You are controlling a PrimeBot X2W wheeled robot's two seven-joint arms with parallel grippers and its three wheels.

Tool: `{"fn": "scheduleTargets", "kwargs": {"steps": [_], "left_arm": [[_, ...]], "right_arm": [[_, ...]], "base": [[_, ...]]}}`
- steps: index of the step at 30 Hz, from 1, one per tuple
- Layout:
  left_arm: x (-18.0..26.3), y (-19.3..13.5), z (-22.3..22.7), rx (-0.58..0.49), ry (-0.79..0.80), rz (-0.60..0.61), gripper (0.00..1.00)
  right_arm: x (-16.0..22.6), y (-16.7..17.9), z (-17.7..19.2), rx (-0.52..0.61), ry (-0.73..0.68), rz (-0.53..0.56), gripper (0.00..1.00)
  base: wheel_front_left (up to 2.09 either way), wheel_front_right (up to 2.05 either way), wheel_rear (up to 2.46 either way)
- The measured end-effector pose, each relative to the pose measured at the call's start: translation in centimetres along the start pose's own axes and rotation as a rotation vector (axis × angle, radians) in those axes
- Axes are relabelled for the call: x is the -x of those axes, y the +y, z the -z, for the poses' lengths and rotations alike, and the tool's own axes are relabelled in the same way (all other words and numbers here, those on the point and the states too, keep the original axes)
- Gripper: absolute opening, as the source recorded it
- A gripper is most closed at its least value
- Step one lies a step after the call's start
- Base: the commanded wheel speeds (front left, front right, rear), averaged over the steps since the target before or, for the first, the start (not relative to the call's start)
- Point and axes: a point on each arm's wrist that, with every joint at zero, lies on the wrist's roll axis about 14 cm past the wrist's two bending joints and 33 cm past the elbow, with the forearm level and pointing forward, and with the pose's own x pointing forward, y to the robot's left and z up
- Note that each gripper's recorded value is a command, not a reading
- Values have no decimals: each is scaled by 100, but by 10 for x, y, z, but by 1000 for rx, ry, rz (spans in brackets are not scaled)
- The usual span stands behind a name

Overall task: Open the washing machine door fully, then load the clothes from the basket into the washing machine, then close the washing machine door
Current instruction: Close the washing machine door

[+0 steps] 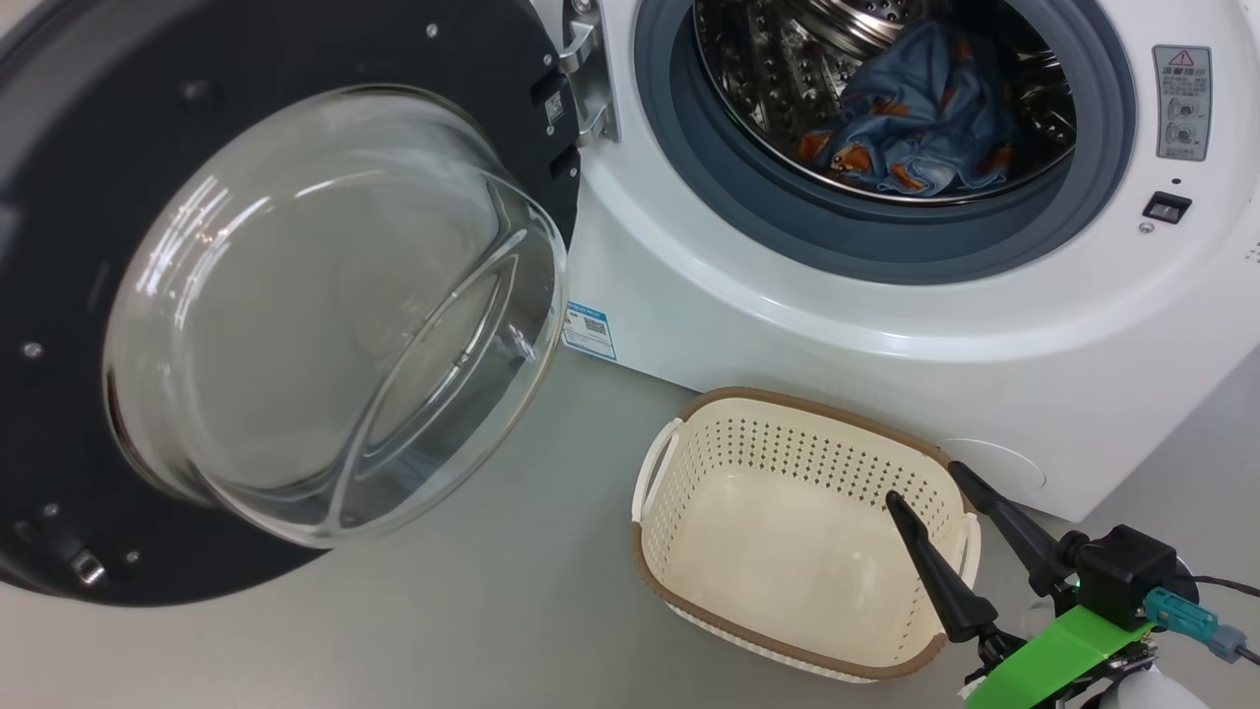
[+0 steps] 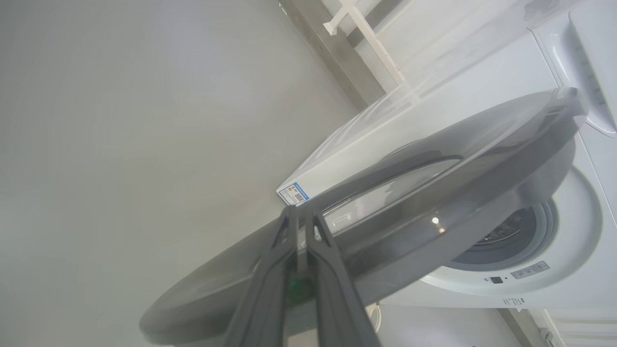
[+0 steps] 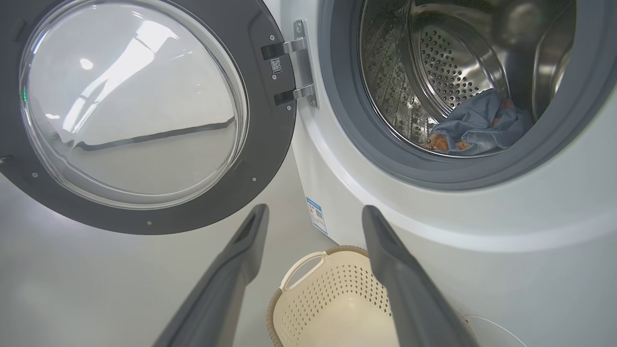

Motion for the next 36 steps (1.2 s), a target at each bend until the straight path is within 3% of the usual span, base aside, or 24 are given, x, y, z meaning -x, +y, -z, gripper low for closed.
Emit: {"fn": "scheduleTargets", "kwargs": {"steps": [23, 36], "left_arm": [[16, -32, 55, -123, 217, 163, 0], [4, -76, 97, -255, 367, 298, 0]], "right_arm": [[19, 0, -23, 24, -55, 67, 100], [52, -16, -31, 35, -79, 173, 100]], "base": [[0, 0, 0], [0, 0, 0]]}}
